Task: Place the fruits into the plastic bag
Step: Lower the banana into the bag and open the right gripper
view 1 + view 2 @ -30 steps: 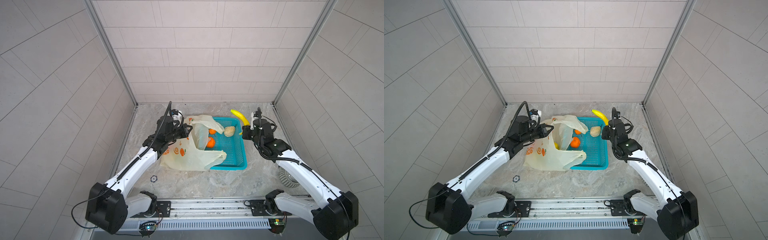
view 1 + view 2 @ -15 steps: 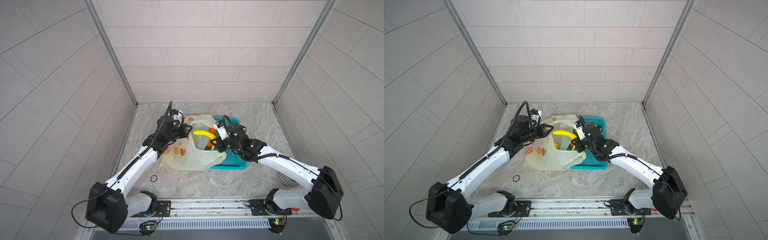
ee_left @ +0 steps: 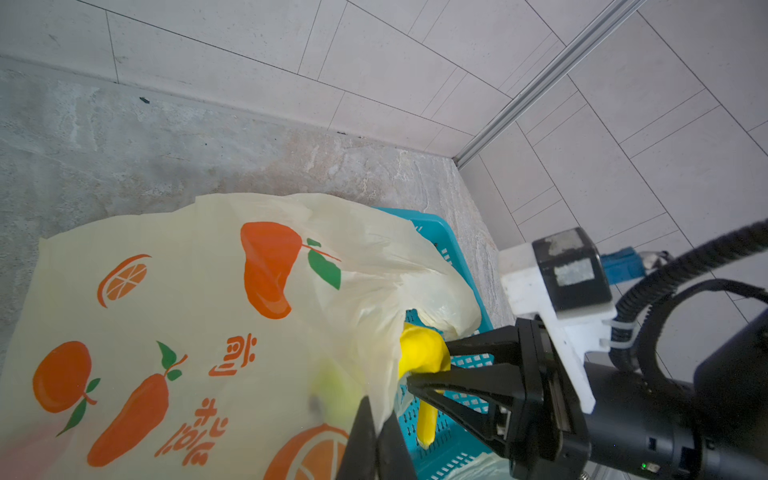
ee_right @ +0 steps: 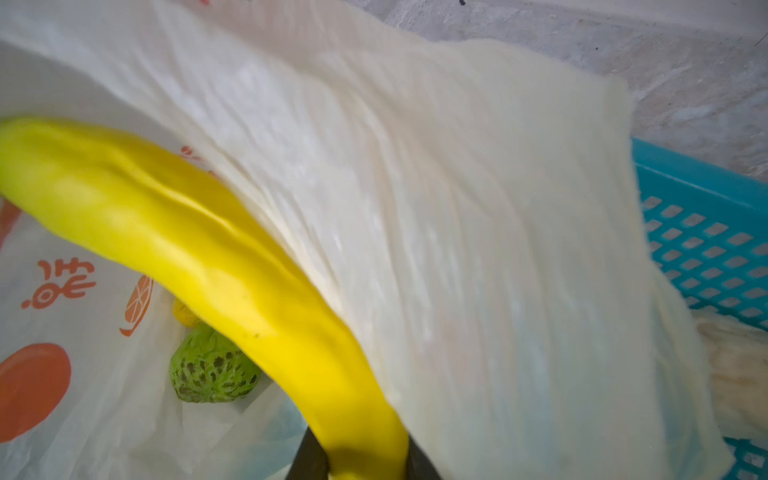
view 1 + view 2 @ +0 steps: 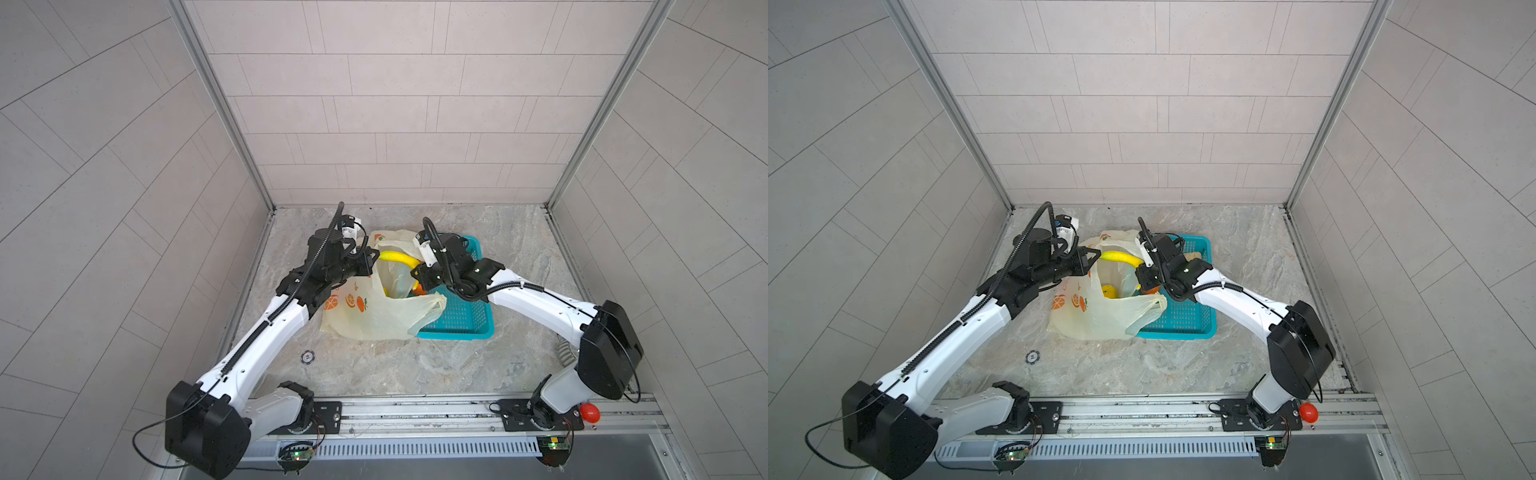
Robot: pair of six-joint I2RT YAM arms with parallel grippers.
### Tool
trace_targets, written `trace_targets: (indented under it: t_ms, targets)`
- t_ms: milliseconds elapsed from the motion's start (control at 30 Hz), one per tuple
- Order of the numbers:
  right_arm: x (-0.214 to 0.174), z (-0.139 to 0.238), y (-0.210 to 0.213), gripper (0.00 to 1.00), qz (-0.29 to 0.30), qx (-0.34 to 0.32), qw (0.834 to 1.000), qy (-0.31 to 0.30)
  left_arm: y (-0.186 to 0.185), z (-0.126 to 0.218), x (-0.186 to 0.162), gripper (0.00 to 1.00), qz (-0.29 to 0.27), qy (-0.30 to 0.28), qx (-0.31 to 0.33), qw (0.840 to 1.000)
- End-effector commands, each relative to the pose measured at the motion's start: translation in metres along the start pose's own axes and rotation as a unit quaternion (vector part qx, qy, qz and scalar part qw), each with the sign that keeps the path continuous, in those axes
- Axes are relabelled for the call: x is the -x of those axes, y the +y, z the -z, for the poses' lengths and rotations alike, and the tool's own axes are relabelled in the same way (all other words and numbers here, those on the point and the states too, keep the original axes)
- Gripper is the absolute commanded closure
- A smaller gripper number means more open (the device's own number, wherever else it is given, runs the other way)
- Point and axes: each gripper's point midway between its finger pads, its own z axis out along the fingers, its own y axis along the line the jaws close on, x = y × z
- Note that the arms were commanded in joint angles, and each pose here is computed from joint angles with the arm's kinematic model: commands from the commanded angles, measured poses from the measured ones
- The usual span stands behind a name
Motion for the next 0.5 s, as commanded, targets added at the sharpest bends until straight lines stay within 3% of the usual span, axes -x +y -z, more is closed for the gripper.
trace_targets:
  t_ms: [0, 267, 467]
  targets:
    - [-0.001, -0.007, 0.002, 0.83, 0.003, -0.024, 0.999, 0.032, -0.008, 0.006, 0.012, 1.0, -0.017, -0.014, -0.003, 1.0]
    - [0.007, -0.033, 0.037, 0.82, 0.032, -0.009, 0.997, 0.066, -0.005, 0.005, 0.014, 1.0, -0.017, -0.018, 0.007, 1.0]
    - [0.009, -0.055, 0.074, 0.78, 0.027, 0.073, 0.994, 0.076, -0.002, 0.005, 0.014, 1.0, -0.013, -0.021, 0.012, 1.0]
